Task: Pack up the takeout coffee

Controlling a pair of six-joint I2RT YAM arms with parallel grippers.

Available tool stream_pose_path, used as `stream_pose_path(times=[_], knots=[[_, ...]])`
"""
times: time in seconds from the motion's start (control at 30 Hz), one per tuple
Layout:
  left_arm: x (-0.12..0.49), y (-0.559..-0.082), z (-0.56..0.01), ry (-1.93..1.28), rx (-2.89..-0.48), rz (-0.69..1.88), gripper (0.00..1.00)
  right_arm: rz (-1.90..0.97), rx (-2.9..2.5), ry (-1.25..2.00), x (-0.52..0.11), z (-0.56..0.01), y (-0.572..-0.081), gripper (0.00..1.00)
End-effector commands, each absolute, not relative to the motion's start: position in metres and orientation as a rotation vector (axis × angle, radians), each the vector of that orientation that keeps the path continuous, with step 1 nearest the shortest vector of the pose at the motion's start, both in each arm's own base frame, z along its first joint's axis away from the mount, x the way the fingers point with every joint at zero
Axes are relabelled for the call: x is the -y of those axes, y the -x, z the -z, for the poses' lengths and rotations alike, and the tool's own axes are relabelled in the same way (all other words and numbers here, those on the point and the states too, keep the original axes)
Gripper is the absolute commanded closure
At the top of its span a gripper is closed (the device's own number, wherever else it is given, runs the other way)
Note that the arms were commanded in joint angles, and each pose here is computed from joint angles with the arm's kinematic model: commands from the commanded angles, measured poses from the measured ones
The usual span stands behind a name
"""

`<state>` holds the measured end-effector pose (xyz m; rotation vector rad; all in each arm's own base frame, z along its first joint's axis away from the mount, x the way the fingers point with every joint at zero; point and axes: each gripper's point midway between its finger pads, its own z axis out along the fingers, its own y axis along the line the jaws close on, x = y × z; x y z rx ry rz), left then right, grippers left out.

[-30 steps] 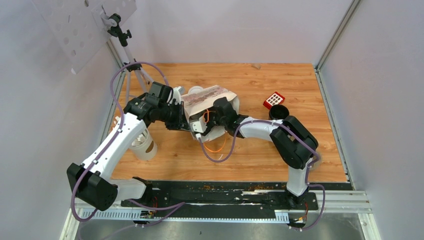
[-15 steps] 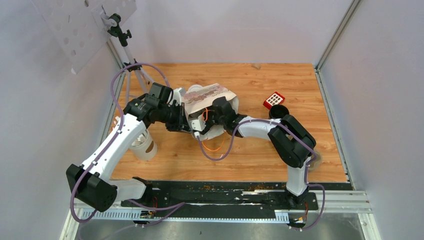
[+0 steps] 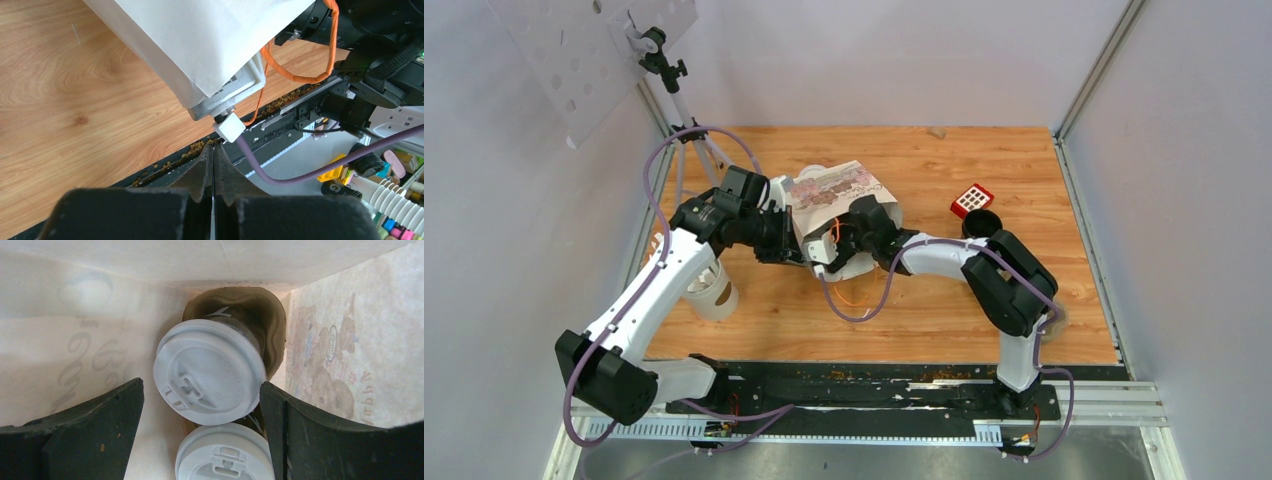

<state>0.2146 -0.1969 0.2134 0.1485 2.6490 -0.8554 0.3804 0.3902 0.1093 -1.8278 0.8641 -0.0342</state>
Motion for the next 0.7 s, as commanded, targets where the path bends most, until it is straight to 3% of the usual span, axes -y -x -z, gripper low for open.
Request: stream_pose_path(times=[0.0, 0.27, 0.67], knots=[[0.195, -0.214, -0.223, -0.151, -2.611, 0.853, 1.0, -0.01, -0.845, 1.794, -0.39, -0.14, -0.371, 0.14], [0.192, -0.216, -0.223, -0.143, -2.593, 0.825, 1.0, -0.042, -0.863, 1.768, -0.392, -0.149, -0.369, 0.15], [0.197, -0.234, -0.214, -0.096, -2.5, 0.841, 0.7, -0.065, -0.897, 1.728, -0.391, -0.153, -0.372, 0.18]])
